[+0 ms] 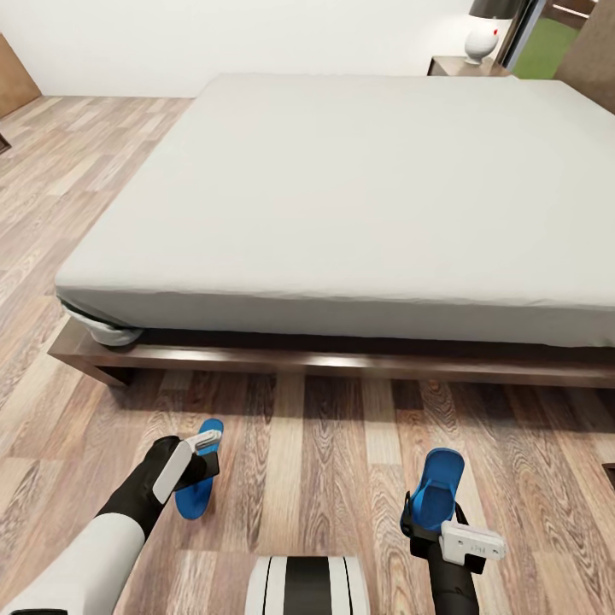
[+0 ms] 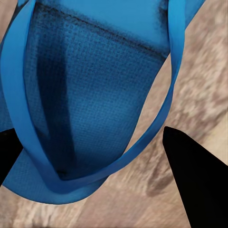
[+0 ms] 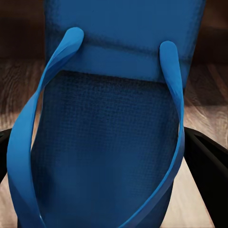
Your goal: In the bedroom, move the book from the bed onto either nightstand, and place the two sandals side by side next to the bed.
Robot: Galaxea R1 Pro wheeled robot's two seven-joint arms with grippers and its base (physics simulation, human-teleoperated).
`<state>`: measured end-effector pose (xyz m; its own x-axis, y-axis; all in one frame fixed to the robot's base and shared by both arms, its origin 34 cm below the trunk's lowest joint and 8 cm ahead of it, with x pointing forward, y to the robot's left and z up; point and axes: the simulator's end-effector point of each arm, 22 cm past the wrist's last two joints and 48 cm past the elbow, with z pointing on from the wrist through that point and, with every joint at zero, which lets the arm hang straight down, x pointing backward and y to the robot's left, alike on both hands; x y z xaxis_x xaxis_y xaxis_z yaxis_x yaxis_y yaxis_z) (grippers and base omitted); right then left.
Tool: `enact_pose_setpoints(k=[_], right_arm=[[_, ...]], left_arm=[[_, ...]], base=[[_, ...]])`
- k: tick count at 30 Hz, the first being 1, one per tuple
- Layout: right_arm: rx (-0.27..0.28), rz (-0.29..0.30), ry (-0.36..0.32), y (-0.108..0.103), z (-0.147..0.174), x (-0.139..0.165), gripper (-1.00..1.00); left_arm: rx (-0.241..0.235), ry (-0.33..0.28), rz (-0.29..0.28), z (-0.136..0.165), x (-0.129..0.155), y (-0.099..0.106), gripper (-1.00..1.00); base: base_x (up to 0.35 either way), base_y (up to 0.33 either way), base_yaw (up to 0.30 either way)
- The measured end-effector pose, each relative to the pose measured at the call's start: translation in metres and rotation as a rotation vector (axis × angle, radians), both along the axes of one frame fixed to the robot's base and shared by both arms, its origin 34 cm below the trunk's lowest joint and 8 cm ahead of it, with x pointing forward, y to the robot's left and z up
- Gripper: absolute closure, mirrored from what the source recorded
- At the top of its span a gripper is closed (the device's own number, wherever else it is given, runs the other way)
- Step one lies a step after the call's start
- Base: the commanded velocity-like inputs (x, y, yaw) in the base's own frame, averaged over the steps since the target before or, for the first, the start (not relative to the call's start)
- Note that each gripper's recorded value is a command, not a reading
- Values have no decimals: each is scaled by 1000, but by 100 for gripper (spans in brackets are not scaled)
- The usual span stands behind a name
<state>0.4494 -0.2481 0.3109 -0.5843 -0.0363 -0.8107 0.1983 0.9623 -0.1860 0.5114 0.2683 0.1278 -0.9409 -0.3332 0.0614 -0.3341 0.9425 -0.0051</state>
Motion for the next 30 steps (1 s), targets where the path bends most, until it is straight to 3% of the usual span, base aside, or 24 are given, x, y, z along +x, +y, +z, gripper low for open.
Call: enact_pose_setpoints(k=[14,30], right_arm=[[0,0,0,0,0,0,100],[-1,-1,67,0,-26,-14,100]], left_arm=[[-1,-2,0,0,1,0,100],[-2,59,0,-28,-23,0,100]], base=[[90,0,0],[1,0,0]])
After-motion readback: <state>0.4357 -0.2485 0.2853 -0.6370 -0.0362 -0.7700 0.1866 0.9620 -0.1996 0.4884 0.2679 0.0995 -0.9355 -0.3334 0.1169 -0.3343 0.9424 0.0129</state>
